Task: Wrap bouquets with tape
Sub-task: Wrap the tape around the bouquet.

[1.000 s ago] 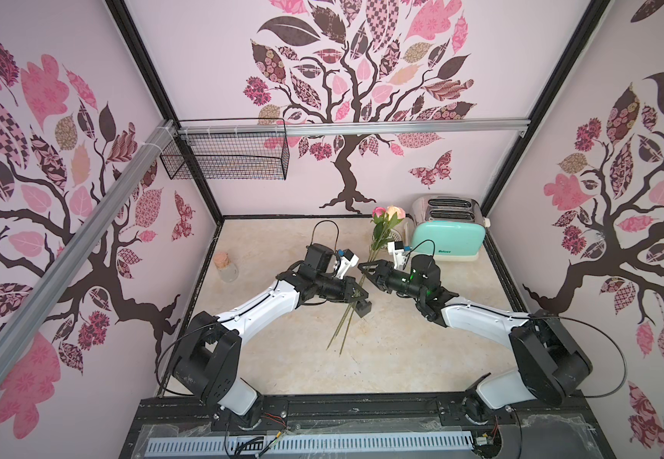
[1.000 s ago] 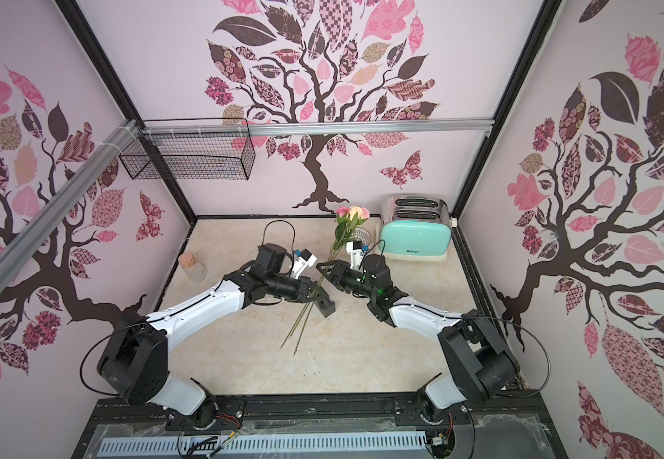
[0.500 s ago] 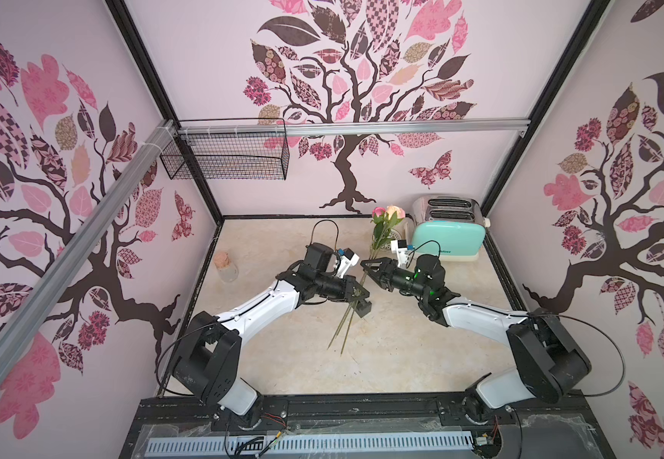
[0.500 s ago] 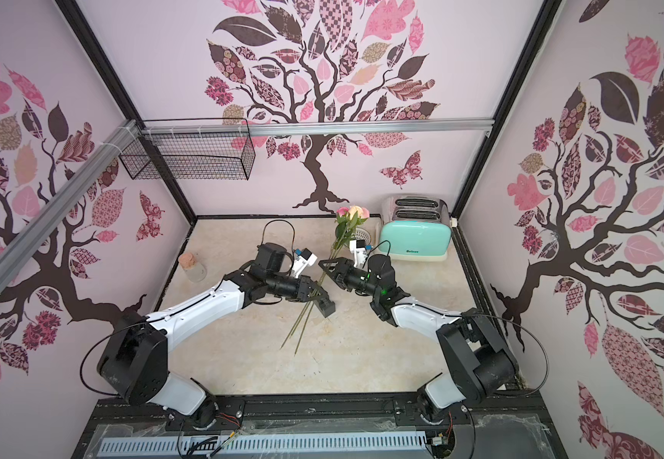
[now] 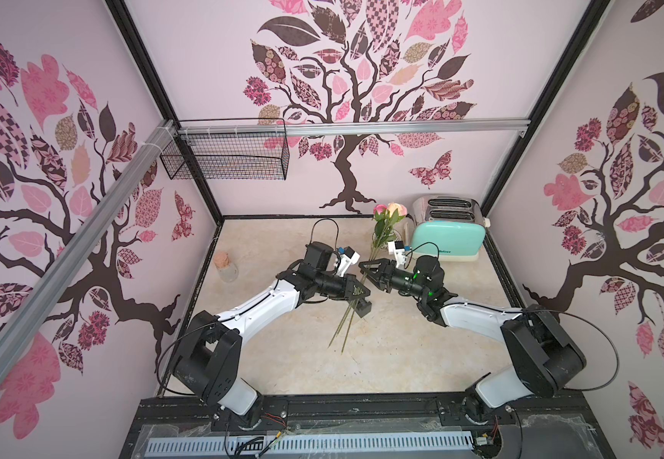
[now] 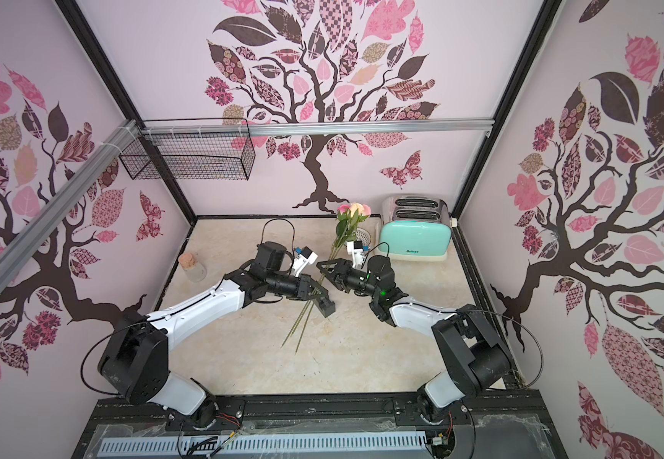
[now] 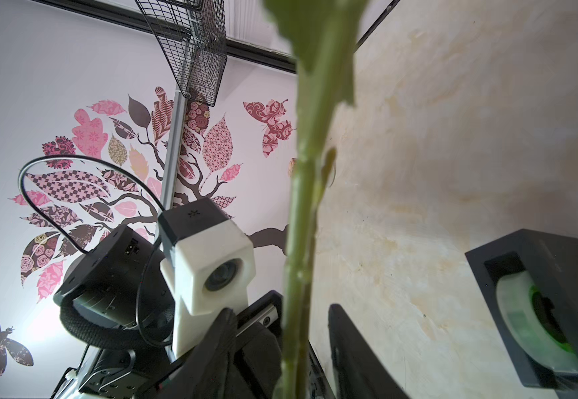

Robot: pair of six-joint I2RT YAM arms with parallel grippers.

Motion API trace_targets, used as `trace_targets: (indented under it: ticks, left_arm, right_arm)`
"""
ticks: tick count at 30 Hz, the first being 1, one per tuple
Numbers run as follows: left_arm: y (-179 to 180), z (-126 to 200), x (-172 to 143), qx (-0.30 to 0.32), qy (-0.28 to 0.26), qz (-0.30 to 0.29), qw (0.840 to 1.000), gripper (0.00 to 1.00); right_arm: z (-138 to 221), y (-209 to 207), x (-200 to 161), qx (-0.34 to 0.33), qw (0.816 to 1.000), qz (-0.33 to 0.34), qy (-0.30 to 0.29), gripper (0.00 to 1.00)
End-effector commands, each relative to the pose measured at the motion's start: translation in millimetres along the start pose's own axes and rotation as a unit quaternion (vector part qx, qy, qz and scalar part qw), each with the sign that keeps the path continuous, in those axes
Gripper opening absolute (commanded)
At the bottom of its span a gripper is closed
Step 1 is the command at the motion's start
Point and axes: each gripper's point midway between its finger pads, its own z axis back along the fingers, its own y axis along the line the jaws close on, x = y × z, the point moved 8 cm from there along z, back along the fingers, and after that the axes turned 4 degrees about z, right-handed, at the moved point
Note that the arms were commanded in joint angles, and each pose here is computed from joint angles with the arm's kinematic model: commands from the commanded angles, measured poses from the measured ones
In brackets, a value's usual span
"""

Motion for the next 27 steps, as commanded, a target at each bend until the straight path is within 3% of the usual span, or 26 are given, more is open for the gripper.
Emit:
trace_targets:
  ticks: [1, 15, 19, 27]
  left_arm:
    - [-2, 2, 11, 0.006, -0.014, -0.015, 1.0, 0.0]
    - [8, -10, 4, 0.14, 0.014, -0.058, 0.988, 0.0]
    - [7, -11, 3, 0.149, 0.014, -0.062, 0.987, 0.0]
    - [8, -11, 4, 0.18, 0.013, -0.07, 0.981, 0.0]
  right_arm:
    - [1, 4, 0, 0.002, 1.0, 0.013, 0.002, 0.47]
    - [-2, -1, 5, -0.061, 0.998, 0.028, 0.008, 0.35]
    - [-4, -4, 6, -0.076, 0.997, 0.029, 0.01, 0.32]
    - [-7, -11, 7, -0.109, 0.994, 0.019, 0.017, 0.11]
